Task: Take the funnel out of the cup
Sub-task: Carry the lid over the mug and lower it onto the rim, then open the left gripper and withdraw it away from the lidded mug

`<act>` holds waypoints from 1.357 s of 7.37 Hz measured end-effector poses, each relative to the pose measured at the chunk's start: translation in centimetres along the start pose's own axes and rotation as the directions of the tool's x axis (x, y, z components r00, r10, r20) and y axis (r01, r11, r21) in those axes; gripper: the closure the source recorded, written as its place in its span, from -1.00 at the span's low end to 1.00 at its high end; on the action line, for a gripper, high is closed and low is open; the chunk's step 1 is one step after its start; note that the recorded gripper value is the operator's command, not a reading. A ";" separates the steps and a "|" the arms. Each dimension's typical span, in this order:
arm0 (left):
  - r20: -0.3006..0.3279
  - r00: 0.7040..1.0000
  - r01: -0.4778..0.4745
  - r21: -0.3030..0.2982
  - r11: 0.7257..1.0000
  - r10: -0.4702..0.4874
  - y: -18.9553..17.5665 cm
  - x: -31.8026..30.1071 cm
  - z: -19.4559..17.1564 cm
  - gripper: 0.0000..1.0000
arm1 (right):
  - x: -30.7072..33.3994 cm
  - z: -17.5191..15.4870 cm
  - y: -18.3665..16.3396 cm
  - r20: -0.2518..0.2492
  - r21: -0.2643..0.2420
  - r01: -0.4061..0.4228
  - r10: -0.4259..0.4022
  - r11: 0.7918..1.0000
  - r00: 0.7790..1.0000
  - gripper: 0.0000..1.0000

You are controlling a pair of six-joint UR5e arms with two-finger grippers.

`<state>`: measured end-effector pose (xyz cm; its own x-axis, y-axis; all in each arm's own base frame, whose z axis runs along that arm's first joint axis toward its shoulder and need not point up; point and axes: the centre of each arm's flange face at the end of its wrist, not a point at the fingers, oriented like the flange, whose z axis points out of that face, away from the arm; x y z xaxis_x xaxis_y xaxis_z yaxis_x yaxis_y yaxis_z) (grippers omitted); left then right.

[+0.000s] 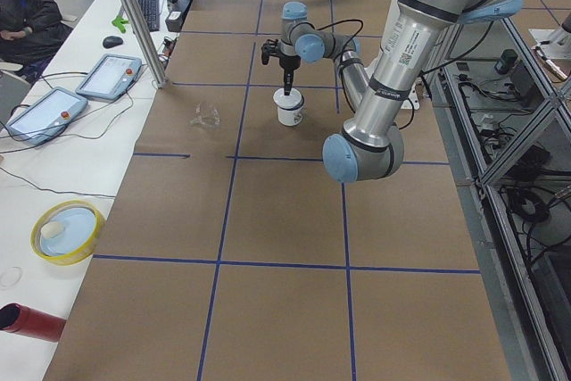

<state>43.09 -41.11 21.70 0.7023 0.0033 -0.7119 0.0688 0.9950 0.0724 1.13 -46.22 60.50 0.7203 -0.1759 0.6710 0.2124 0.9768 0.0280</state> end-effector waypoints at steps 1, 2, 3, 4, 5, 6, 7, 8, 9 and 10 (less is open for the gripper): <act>-0.001 1.000 -0.001 0.000 1.000 0.001 0.0 0.0 0.0 1.00 | 0.0 0.0 0.0 0.000 0.000 0.000 0.000 1.000 1.000 -1.00; -0.001 1.000 0.004 0.000 1.000 -0.004 0.1 0.0 0.0 1.00 | 0.0 0.0 0.0 0.000 0.000 0.000 0.000 1.000 1.000 -1.00; -0.004 1.000 0.012 -0.001 1.000 -0.012 0.2 0.0 -0.1 1.00 | 0.0 0.0 0.0 0.000 0.000 0.000 0.000 1.000 1.000 -1.00; -0.005 1.000 0.017 -0.003 1.000 -0.017 0.4 0.1 0.0 1.00 | 0.0 0.0 0.0 0.000 0.000 0.000 0.000 1.000 1.000 -1.00; -0.006 1.000 0.016 -0.008 1.000 -0.016 0.7 0.3 0.2 1.00 | 0.0 0.0 0.0 0.000 0.000 0.000 0.000 1.000 1.000 -1.00; -0.005 1.000 0.015 -0.013 1.000 -0.015 1.0 0.5 0.4 1.00 | 0.0 0.0 0.0 0.000 0.000 0.000 0.000 1.000 1.000 -1.00; -0.003 1.000 0.014 -0.016 1.000 -0.014 1.1 0.5 0.6 1.00 | 0.0 0.0 0.0 0.000 0.001 0.001 -0.001 1.000 1.000 -1.00; -0.002 1.000 0.013 -0.018 1.000 -0.013 1.2 0.5 0.7 1.00 | 0.0 0.0 0.0 0.000 0.001 0.001 -0.001 1.000 1.000 -1.00; 0.000 1.000 0.013 -0.019 1.000 -0.013 1.3 0.5 0.8 1.00 | 0.0 0.0 0.0 0.000 0.001 0.000 0.000 1.000 1.000 -1.00; 0.001 1.000 0.013 -0.019 1.000 -0.013 1.3 0.5 0.9 0.57 | 0.0 0.0 0.0 0.000 0.000 0.000 0.000 1.000 1.000 -1.00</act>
<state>44.12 -39.93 22.05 0.7018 -0.0093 -0.7123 0.0639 0.9967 0.0499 1.13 -46.22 60.51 0.7203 -0.1761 0.6710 0.2124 0.9768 0.0284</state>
